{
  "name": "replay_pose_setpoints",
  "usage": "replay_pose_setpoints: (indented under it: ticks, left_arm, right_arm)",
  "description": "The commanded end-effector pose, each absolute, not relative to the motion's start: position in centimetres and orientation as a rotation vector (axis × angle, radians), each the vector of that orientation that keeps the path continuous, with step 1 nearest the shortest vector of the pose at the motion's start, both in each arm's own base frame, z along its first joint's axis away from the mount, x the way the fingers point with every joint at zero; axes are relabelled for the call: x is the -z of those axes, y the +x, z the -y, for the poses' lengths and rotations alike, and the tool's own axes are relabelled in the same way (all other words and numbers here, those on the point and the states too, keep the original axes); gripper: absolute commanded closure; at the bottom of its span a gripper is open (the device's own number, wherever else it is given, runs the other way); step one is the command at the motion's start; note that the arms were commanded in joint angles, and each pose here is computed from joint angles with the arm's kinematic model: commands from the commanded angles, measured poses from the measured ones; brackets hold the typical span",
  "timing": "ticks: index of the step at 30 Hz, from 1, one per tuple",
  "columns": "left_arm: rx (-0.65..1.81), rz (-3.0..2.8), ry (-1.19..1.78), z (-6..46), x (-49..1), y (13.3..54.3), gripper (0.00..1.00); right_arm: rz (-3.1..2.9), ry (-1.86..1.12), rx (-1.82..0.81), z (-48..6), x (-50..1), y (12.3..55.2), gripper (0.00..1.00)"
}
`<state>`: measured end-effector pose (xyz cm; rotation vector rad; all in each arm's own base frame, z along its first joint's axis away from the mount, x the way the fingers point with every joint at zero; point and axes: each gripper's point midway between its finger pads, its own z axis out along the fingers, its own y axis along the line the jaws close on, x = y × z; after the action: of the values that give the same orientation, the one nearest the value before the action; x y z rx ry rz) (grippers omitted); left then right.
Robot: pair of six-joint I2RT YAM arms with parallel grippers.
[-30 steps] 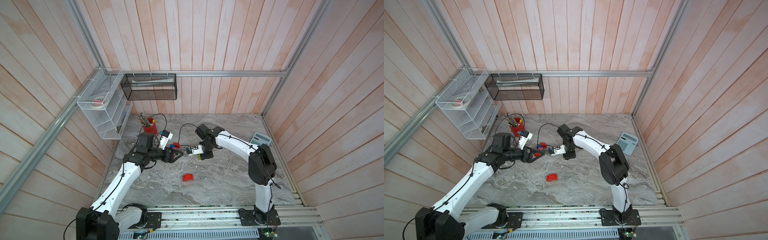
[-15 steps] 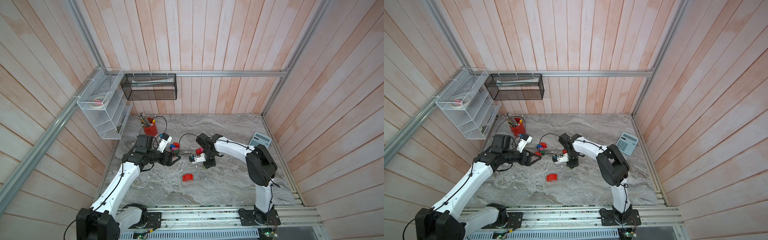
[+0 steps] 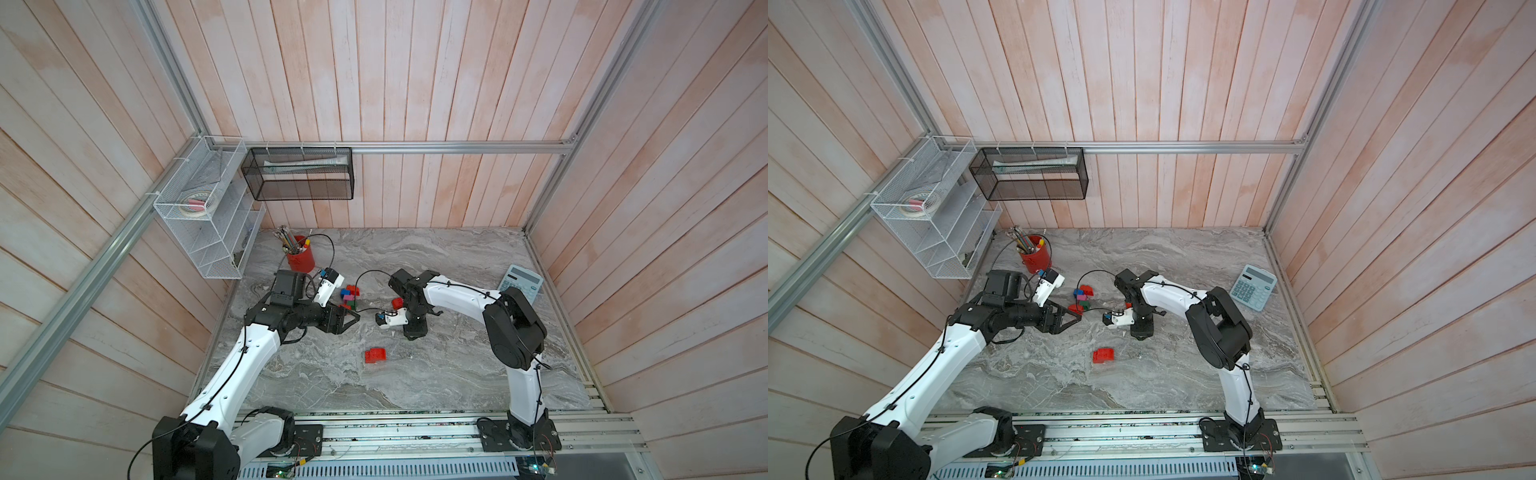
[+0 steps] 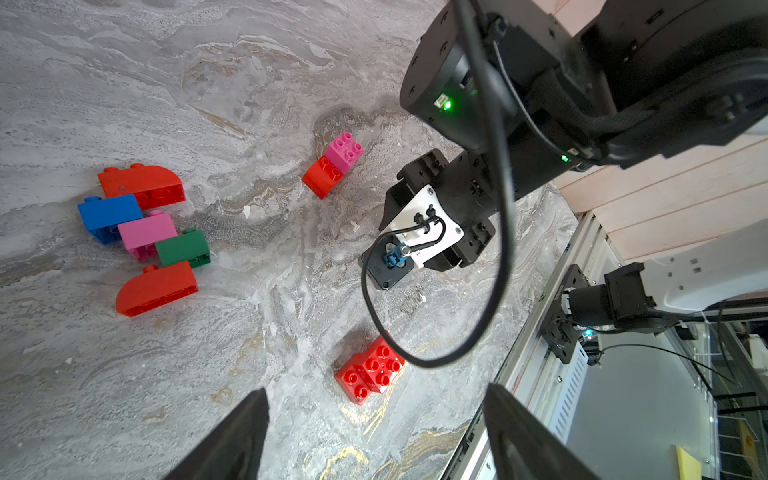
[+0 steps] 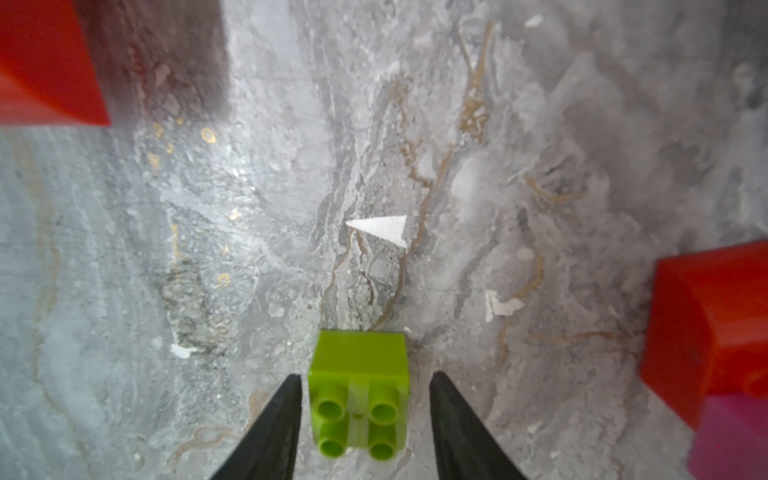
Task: Assemble the letter s with lego
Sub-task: Place the lego brick at the center of the board, then pick up the lego brick from the center of the board.
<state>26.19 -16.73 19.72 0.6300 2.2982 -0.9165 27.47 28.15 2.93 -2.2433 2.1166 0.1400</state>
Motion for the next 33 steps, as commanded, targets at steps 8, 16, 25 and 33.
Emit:
replay_pose_setpoints:
  ticks: [8,16,25,33]
  left_arm:
    - [0.917,-2.122,0.840,18.4,-20.5,26.1,0.19]
    - [0.809,-1.923,1.146,23.4,-19.8,26.3,0.22]
    - [0.706,-1.854,1.442,29.2,-15.6,26.8,0.27]
    - [0.643,-1.813,1.633,32.6,-11.4,27.0,0.34]
  right_arm:
    - [-2.078,-1.853,-0.398,-26.5,-10.6,27.8,0.38]
    - [-2.065,-1.451,-0.589,-23.4,-14.5,28.3,0.35]
    - [-2.084,-0.999,-0.763,-21.0,-16.4,28.5,0.32]
    - [-2.102,-0.752,-0.921,-19.9,-16.5,27.5,0.29]
